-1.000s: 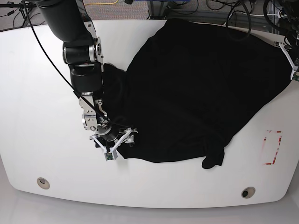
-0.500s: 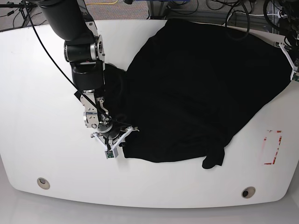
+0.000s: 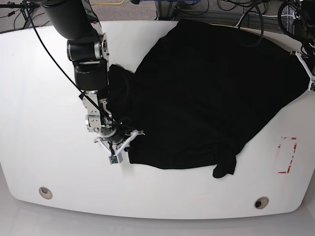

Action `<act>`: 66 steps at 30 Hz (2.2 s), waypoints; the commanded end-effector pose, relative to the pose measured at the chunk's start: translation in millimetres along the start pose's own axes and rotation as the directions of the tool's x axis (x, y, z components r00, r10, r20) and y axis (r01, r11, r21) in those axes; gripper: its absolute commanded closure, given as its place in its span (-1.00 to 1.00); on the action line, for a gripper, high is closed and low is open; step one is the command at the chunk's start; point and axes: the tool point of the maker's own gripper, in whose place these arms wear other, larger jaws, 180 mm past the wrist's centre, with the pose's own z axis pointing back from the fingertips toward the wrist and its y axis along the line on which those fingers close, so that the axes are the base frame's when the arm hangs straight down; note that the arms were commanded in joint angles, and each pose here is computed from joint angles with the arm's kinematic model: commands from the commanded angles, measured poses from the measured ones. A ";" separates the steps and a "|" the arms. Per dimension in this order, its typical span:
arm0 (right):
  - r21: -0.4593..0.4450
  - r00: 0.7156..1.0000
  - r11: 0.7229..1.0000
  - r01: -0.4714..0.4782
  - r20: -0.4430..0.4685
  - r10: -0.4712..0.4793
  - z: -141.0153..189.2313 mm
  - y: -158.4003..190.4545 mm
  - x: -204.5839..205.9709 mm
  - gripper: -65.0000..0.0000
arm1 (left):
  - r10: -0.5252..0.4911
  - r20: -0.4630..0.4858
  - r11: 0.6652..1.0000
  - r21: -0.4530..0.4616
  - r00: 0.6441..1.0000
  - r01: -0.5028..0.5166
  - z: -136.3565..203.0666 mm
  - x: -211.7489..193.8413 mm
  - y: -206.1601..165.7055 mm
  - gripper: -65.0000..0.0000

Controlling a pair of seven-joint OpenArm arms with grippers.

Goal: Fold the T-shirt properly
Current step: 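Move the right gripper to the shirt's side edge and grasp it, then lift the shirt with both grippers and drag it across the table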

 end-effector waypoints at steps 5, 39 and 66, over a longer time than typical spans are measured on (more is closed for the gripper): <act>-0.057 0.996 0.995 -0.080 0.043 0.083 31.1 -23.1 11.4 1.00 | 0.027 0.004 0.999 0.038 1.000 -0.027 -6.6 8.8 17.8 1.00; -0.363 0.861 0.894 -0.264 0.328 0.388 191.5 -68.8 200.6 1.00 | 0.214 0.551 0.936 0.122 0.806 -0.331 91.3 239.8 106.0 1.00; -0.506 0.673 0.823 -0.257 0.518 0.528 286.0 -61.5 361.8 1.00 | 0.154 0.862 0.892 0.090 0.483 -0.444 242.3 361.4 162.4 0.99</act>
